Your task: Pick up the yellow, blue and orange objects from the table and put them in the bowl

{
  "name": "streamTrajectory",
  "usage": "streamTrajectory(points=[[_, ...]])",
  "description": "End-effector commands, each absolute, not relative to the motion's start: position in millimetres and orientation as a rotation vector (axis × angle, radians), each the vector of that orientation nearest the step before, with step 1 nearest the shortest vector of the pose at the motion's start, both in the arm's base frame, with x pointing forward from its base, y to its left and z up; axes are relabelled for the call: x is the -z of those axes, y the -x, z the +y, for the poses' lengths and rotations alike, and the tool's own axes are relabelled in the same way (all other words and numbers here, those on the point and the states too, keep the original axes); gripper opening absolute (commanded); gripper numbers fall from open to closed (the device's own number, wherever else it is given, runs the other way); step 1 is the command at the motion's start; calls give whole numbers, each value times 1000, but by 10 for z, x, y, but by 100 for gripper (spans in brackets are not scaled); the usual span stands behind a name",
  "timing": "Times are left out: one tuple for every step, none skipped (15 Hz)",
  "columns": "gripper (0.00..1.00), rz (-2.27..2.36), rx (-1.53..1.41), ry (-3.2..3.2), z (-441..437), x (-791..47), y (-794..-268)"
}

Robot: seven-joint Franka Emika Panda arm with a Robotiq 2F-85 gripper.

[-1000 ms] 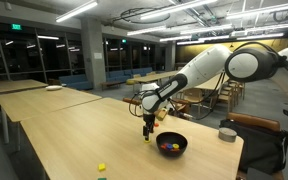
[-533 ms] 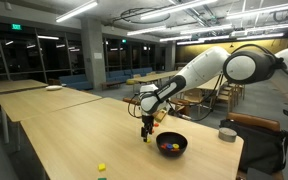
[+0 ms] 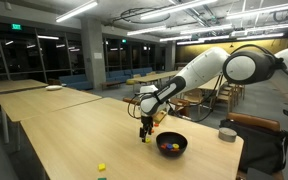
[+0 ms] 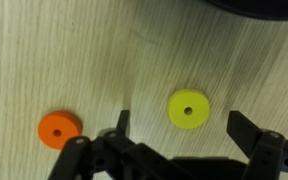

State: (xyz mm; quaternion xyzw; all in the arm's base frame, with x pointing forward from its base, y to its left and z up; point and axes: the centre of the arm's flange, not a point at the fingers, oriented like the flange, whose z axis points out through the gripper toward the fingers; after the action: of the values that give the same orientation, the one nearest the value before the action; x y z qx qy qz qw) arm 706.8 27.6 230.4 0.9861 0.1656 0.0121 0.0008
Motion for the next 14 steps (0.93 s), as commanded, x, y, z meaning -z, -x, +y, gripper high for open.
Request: streamTrajectory(points=[[100, 465, -92, -3109, 325, -2284, -7064], [100, 458, -97, -3109, 326, -2278, -7059], [100, 449, -99, -3109, 324, -2279, -7049], [100, 444, -101, -3110, 322, -2279, -7042], [100, 437, -89, -3110, 323, -2283, -7028], [100, 433, -88, -3112, 326, -2284, -7010], [100, 427, -88, -3111, 331, -2287, -6984], [100, 423, -89, -3110, 333, -2291, -6964], [100, 418, -90, -3110, 334, -2290, -6947], [100, 416, -88, -3111, 335, -2285, -6935], [100, 410, -88, -3111, 336, -2281, -6924], [100, 406, -91, -3111, 335, -2281, -6917], [100, 403, -97, -3110, 332, -2289, -6910], [100, 398, -104, -3107, 328, -2302, -6900]])
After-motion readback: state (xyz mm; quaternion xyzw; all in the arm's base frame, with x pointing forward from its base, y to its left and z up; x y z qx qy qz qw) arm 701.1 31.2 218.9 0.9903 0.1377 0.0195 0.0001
